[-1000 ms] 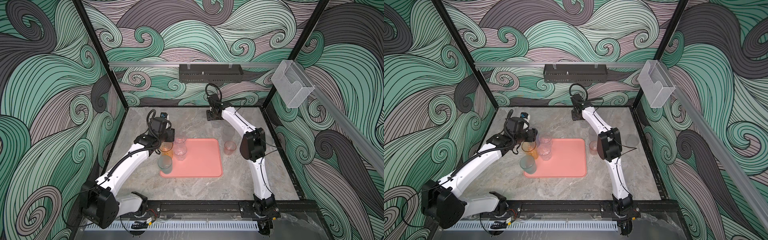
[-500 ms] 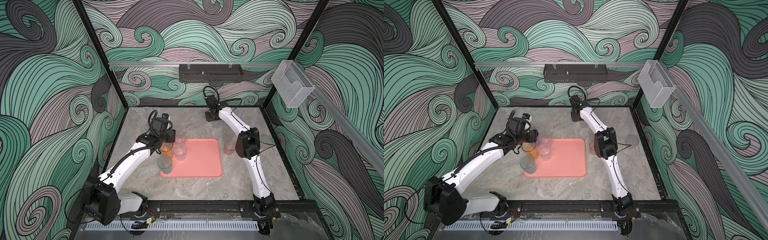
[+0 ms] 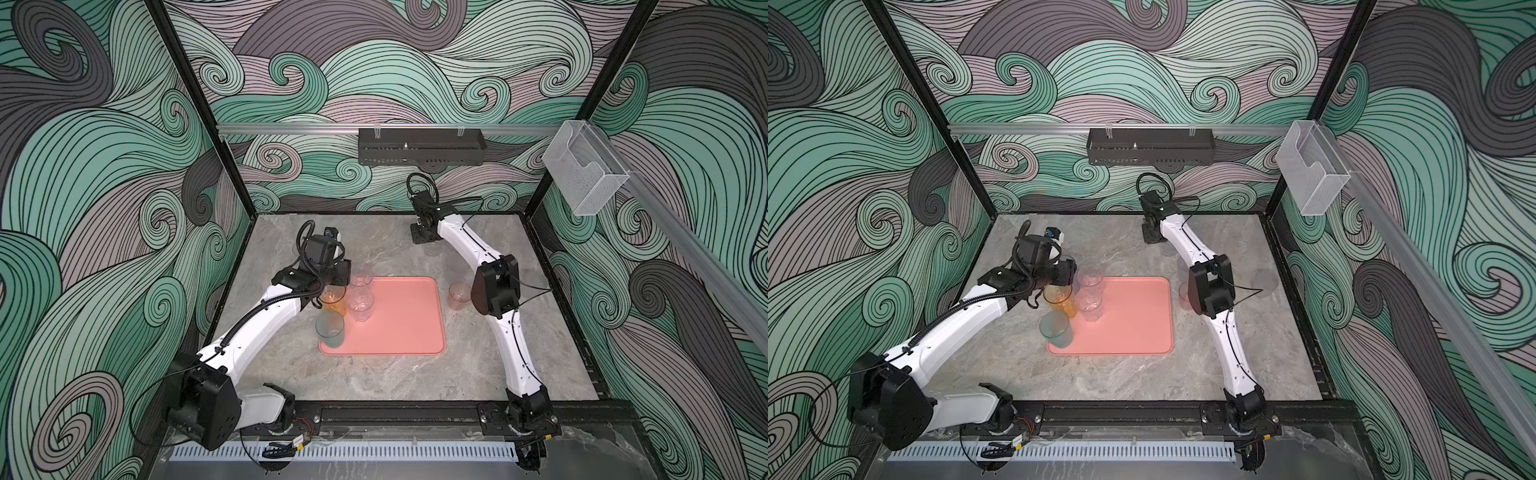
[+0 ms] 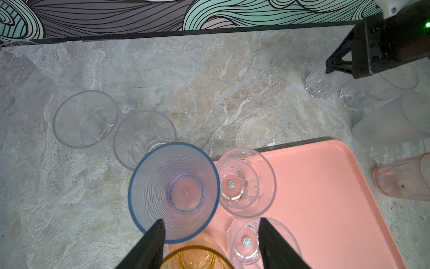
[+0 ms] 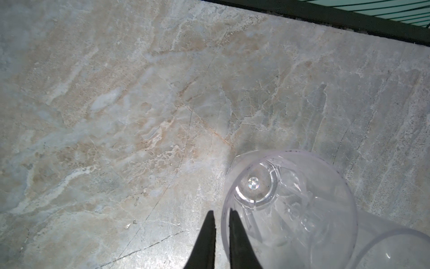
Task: Place the glasses into the tray
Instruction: Move the glass to the top-center of the table.
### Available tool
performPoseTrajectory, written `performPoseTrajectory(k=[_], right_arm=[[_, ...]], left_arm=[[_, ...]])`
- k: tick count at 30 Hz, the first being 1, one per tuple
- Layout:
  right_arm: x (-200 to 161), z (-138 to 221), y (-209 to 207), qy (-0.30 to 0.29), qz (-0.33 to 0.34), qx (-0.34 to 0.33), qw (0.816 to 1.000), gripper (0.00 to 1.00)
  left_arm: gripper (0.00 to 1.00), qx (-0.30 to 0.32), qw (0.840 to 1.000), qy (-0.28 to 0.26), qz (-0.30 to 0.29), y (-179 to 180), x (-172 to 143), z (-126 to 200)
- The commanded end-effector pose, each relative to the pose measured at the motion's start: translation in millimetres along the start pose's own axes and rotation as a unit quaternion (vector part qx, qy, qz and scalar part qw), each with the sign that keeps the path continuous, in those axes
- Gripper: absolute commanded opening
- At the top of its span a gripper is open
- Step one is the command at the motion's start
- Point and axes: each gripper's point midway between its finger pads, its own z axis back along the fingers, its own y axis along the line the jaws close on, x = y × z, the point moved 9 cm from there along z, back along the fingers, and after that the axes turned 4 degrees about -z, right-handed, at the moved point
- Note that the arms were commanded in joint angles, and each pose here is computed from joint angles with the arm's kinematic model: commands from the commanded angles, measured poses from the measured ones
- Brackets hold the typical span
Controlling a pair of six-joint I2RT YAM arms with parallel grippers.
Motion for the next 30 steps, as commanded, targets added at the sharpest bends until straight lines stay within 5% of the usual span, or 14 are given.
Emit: performPoseTrajectory(k=[1, 21, 27, 30], right_arm=[[-2.4, 7.9, -0.1, 0.01, -0.007, 0.014, 1.0, 0.11], [-26.2, 37.7, 10.9, 0.005, -0.012, 0.05, 0.999, 0.06], [-28.6, 27.5, 7.9, 0.006, -0.004, 0.02, 1.0, 0.26], [-27.9, 19.1, 9.3, 0.006, 0.006, 0.007, 1.0, 0.29]], left_arm=[[0.65, 0.003, 1.0, 0.009, -0.004, 1.6, -1.8, -2.3], [0.65, 0.009, 1.0, 0.009, -0.006, 3.1, -2.8, -2.4], [0.65, 0.009, 1.0, 0.01, -0.005, 2.9, -3.0, -3.2], [0.65, 0.009, 1.0, 0.01, -0.005, 2.7, -3.1, -4.0]])
